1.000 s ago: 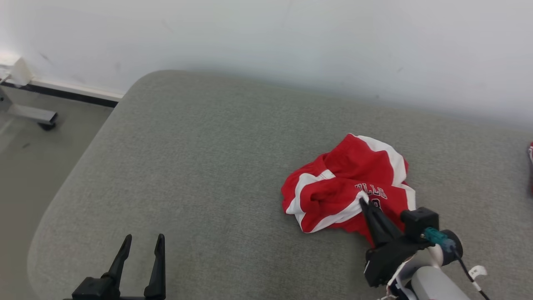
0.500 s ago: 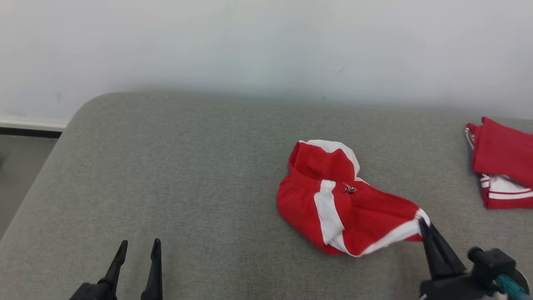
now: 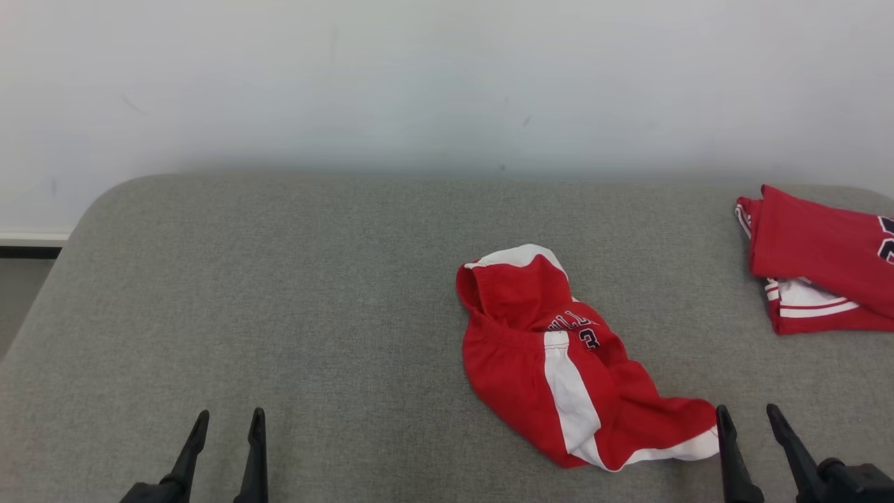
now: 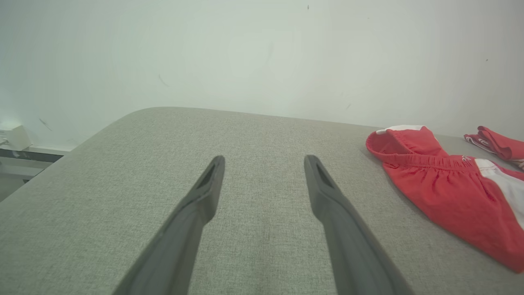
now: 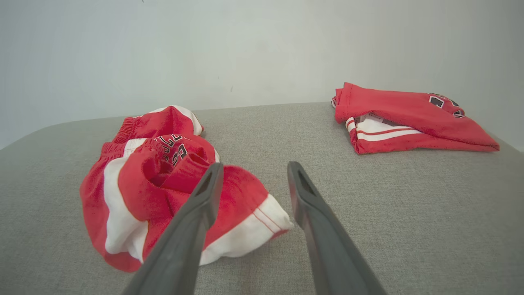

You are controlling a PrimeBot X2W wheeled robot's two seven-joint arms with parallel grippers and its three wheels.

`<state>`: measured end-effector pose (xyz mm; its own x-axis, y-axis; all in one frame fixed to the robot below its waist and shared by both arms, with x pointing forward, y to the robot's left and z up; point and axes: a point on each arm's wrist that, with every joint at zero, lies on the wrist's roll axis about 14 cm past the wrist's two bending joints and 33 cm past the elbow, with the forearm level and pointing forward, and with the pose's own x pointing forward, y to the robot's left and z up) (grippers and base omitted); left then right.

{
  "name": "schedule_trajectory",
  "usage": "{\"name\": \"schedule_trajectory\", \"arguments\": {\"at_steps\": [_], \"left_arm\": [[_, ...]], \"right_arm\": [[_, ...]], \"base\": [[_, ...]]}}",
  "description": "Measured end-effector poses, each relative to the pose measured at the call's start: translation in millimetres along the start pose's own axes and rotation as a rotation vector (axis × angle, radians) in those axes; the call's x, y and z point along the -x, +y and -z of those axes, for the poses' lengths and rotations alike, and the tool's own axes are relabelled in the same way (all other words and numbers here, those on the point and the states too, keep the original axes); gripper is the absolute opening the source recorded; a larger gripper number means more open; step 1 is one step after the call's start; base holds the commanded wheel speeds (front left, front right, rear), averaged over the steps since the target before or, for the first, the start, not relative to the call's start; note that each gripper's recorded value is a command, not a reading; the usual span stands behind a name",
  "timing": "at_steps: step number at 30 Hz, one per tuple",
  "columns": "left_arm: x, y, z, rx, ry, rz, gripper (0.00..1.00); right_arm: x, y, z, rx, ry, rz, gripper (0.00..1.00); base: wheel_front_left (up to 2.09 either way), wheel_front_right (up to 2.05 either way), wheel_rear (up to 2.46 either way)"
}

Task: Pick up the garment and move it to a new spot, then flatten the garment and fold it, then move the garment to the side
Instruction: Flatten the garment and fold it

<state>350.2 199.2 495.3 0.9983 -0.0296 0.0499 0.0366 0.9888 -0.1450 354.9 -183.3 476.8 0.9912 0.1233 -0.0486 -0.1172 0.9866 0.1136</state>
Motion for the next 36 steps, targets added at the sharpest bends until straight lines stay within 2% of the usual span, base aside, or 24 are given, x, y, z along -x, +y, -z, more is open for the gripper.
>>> {"name": "schedule_trajectory", "arguments": {"at_steps": [6,14,31,36], "left_arm": [[-2,-1,-3,-0.008,-0.008,0.009,1.0],[-1,-5,-7,-0.021,-0.022,0.023,1.0],[-2,-6,-3,-0.036,-0.006,0.037,1.0],[-22,-28,-15,-0.049,-0.037,0.111,1.0]], "right_arm": [[0,-3,-24,0.018,-0.089,0.015,1.0],[9,1,-36,0.007,-0.146,0.026,1.0],[17,13,-30,-0.009,-0.138,0.011,1.0],[15,13,-29,-0.013,-0.136,0.014,1.0]], "base": [[0.0,0.0,0.0],[0.0,0.0,0.0],[0.0,0.0,0.0],[0.0,0.0,0.0]]}}
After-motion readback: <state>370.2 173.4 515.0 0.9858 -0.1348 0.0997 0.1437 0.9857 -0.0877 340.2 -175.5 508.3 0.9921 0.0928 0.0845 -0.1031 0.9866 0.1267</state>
